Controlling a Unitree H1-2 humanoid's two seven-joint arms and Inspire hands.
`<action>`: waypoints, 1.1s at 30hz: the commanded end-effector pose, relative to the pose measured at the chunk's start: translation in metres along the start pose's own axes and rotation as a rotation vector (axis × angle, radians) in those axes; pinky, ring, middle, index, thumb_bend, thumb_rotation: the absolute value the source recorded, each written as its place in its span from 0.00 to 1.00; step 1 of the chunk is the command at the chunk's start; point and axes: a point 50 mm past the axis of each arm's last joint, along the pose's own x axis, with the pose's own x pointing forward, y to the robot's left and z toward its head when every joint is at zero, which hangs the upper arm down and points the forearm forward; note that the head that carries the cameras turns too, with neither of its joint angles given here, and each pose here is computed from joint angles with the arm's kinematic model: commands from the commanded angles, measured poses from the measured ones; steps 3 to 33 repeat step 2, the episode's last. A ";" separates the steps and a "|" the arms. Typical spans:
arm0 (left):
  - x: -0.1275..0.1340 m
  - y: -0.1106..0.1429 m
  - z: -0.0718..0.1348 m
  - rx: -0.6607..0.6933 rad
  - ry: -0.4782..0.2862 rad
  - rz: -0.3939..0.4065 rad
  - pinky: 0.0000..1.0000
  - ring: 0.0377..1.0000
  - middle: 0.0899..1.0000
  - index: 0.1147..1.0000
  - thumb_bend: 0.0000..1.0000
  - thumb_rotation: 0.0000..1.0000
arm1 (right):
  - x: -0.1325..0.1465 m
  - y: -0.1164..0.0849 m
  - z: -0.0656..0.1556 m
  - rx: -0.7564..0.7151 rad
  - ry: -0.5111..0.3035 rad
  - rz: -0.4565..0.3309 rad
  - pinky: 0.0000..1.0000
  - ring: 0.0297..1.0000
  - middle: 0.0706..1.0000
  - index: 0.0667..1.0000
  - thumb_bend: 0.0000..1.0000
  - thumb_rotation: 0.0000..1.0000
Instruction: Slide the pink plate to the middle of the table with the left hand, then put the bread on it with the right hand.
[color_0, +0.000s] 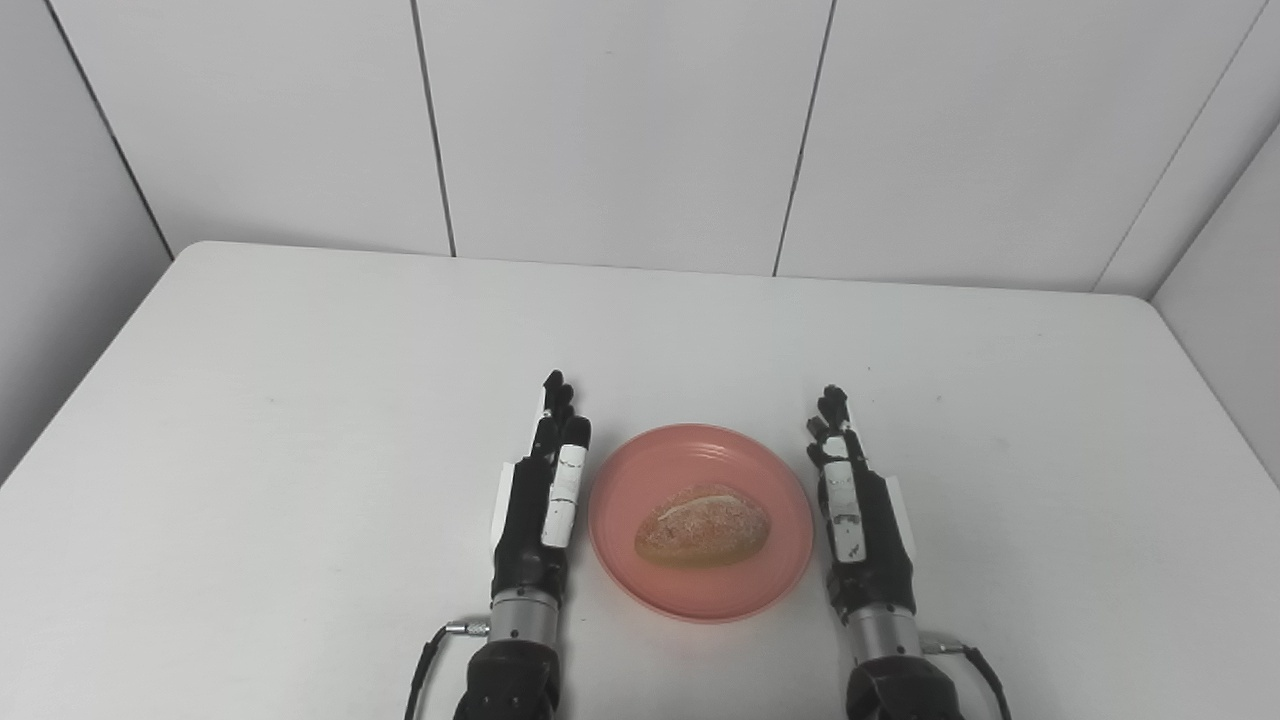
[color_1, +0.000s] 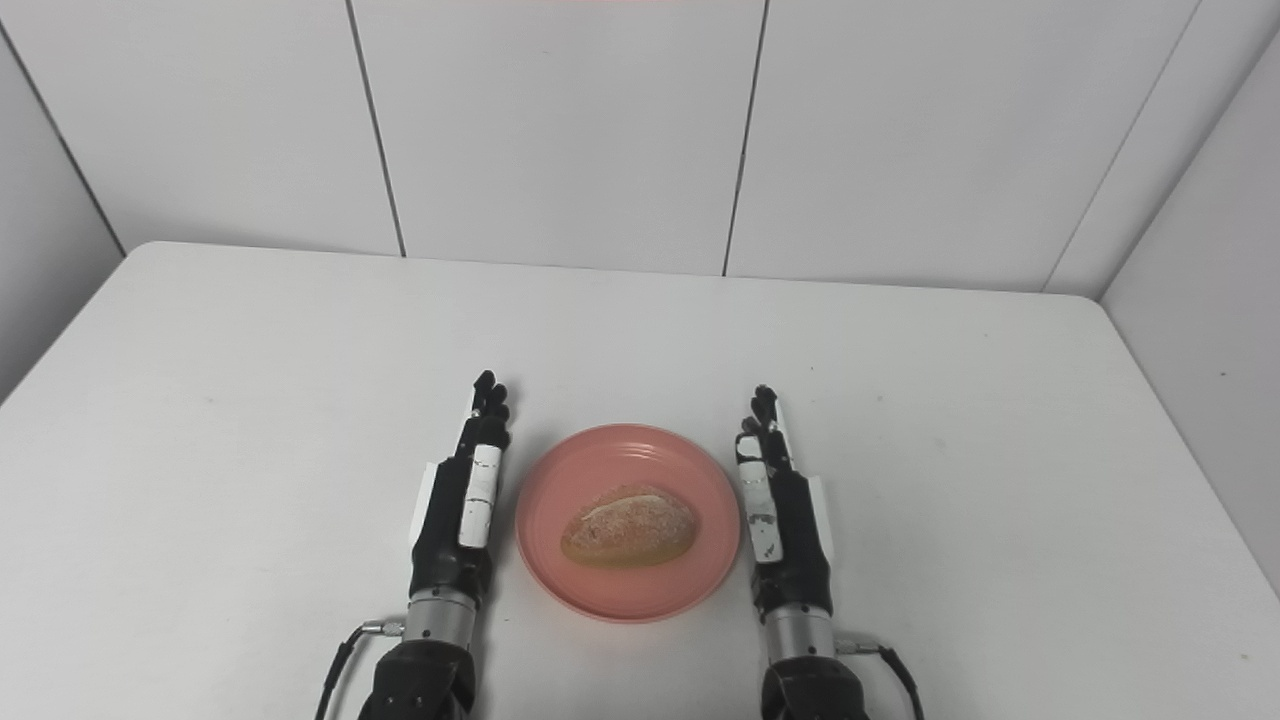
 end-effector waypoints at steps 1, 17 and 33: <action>0.004 -0.007 0.004 -0.010 -0.021 0.000 1.00 1.00 1.00 1.00 0.76 1.00 | -0.010 -0.004 -0.012 -0.001 0.037 -0.019 1.00 0.98 0.99 0.98 0.90 1.00; 0.004 -0.008 0.004 -0.010 -0.019 0.001 1.00 1.00 1.00 1.00 0.76 1.00 | -0.010 -0.004 -0.012 -0.002 0.037 -0.019 1.00 0.98 0.99 0.98 0.90 1.00; 0.004 -0.008 0.004 -0.010 -0.019 0.001 1.00 1.00 1.00 1.00 0.76 1.00 | -0.010 -0.004 -0.012 -0.002 0.037 -0.019 1.00 0.98 0.99 0.98 0.90 1.00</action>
